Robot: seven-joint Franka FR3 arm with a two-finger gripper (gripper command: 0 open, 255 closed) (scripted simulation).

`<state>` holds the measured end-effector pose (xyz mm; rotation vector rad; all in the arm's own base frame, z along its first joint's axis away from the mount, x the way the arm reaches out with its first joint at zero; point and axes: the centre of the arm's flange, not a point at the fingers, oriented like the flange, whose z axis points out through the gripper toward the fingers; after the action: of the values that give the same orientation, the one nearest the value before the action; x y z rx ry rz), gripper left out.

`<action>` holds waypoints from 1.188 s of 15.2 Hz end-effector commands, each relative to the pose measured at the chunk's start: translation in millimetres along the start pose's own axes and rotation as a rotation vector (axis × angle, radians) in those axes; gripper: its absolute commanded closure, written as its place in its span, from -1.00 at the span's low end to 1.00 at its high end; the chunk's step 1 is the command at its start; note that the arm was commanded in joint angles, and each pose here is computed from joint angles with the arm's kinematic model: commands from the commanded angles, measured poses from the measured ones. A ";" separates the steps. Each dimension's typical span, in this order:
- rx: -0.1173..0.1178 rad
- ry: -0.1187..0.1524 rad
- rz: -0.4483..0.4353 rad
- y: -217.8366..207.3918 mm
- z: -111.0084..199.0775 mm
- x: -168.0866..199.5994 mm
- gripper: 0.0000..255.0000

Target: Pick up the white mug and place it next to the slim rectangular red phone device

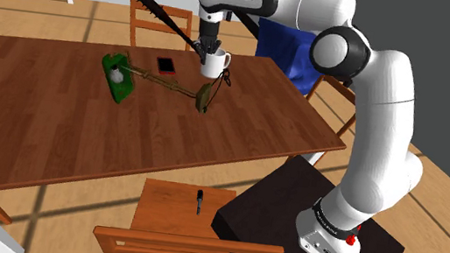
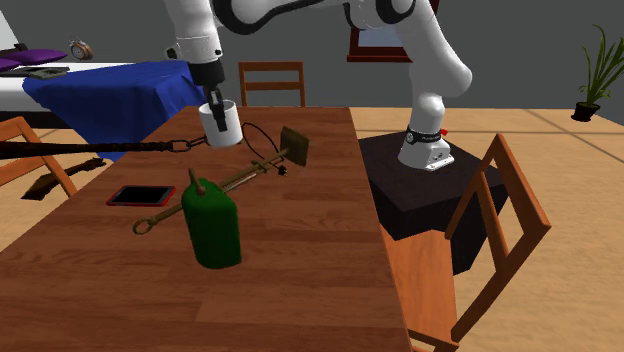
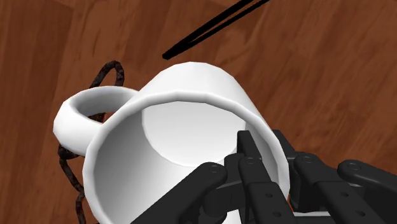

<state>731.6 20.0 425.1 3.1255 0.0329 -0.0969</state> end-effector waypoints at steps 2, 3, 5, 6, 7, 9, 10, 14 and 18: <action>-0.001 0.000 -0.001 24.8 5.2 8.9 1.00; -0.001 0.000 -0.001 24.7 10.5 9.1 1.00; -0.001 0.000 -0.001 24.6 21.0 9.8 1.00; -0.001 0.000 -0.001 24.5 26.3 10.2 1.00; -0.001 0.000 -0.001 24.4 31.6 10.5 1.00; -0.001 0.000 -0.001 24.3 42.1 11.2 1.00; -0.001 0.000 -0.001 24.2 47.4 11.5 1.00; -0.001 0.000 -0.001 23.9 67.3 12.6 1.00; -0.001 0.000 -0.001 23.9 67.3 12.7 1.00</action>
<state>740.6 -4.5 357.5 3.1249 0.0340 -0.0979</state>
